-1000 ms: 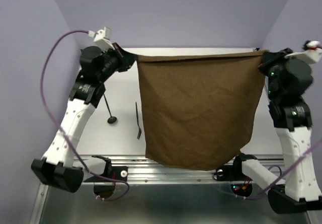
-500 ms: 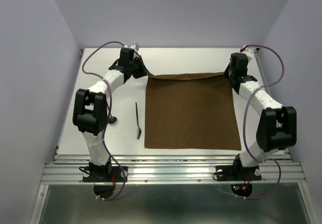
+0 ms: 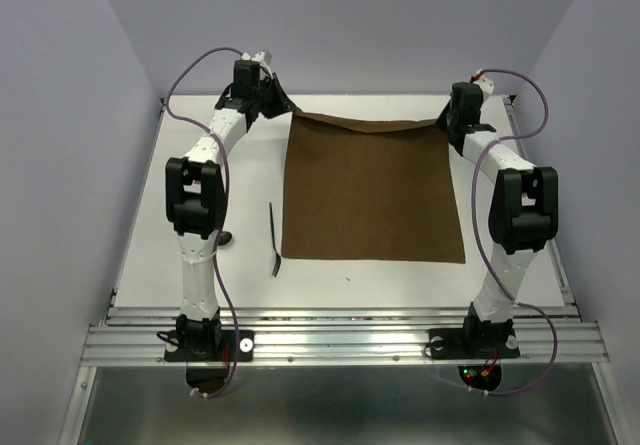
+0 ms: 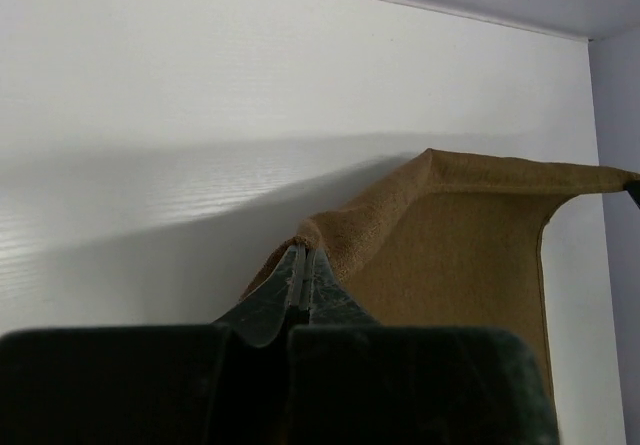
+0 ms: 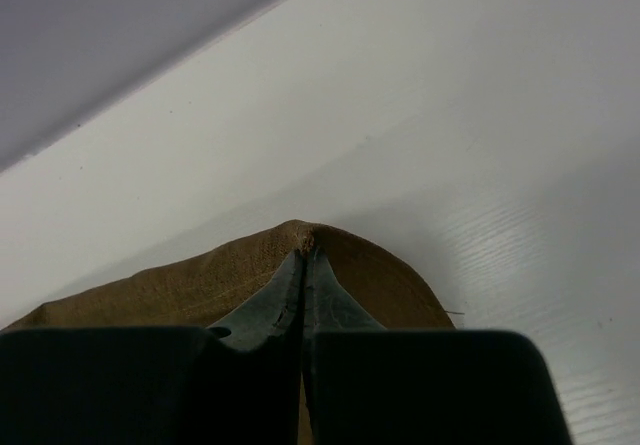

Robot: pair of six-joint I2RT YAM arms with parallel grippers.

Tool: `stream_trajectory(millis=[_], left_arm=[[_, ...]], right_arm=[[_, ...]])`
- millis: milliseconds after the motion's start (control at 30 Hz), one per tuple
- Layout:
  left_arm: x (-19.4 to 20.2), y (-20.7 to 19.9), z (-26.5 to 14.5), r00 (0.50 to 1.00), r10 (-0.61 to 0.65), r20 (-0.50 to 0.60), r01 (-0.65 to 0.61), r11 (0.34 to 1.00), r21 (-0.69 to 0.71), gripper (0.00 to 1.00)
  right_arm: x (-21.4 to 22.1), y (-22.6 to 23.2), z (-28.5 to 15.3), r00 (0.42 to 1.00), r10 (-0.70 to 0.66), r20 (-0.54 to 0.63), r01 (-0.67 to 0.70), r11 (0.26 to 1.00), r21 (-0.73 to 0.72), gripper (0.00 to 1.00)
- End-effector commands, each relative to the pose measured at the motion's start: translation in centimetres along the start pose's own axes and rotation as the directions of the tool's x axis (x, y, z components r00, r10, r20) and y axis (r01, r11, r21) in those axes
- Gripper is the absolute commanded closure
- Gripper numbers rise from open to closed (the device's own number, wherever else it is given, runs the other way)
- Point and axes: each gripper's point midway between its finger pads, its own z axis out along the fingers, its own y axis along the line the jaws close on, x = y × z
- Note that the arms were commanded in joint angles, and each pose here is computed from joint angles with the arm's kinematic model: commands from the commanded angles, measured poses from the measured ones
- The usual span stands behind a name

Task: Fold the napkin into a case and place the utensils inside
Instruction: Flatten out the crumpled napkin at the center of the board.

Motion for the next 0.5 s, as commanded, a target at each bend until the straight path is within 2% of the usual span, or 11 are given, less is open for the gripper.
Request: stream_trajectory(millis=[0, 67, 233, 400, 467], left_arm=[[-3.4, -2.0, -0.8, 0.996, 0.057, 0.062, -0.060, 0.997, 0.047, 1.00], [-3.3, -1.0, 0.0, 0.998, 0.057, 0.041, -0.058, 0.998, 0.028, 1.00], [-4.7, -1.8, -0.1, 0.996, 0.064, 0.062, -0.067, 0.997, 0.049, 1.00], [-3.3, -2.3, -1.7, 0.998, 0.057, 0.026, -0.059, 0.996, 0.060, 1.00], [-3.3, -2.8, -3.2, 0.998, 0.062, 0.023, -0.063, 0.997, 0.050, 1.00]], right_arm=[[-4.7, 0.7, 0.0, 0.992, 0.107, 0.069, -0.101, 0.991, -0.083, 0.99], [-4.5, 0.5, 0.7, 0.992, 0.112, 0.052, -0.107, 0.989, -0.098, 0.99], [-5.2, 1.3, 1.1, 0.993, 0.114, 0.038, -0.108, 0.984, -0.140, 0.99], [-5.8, 1.1, -1.8, 0.991, 0.129, 0.036, -0.122, 0.980, -0.157, 0.99], [-4.1, 0.0, -3.0, 0.993, 0.121, -0.014, -0.122, 0.985, -0.122, 0.99]])
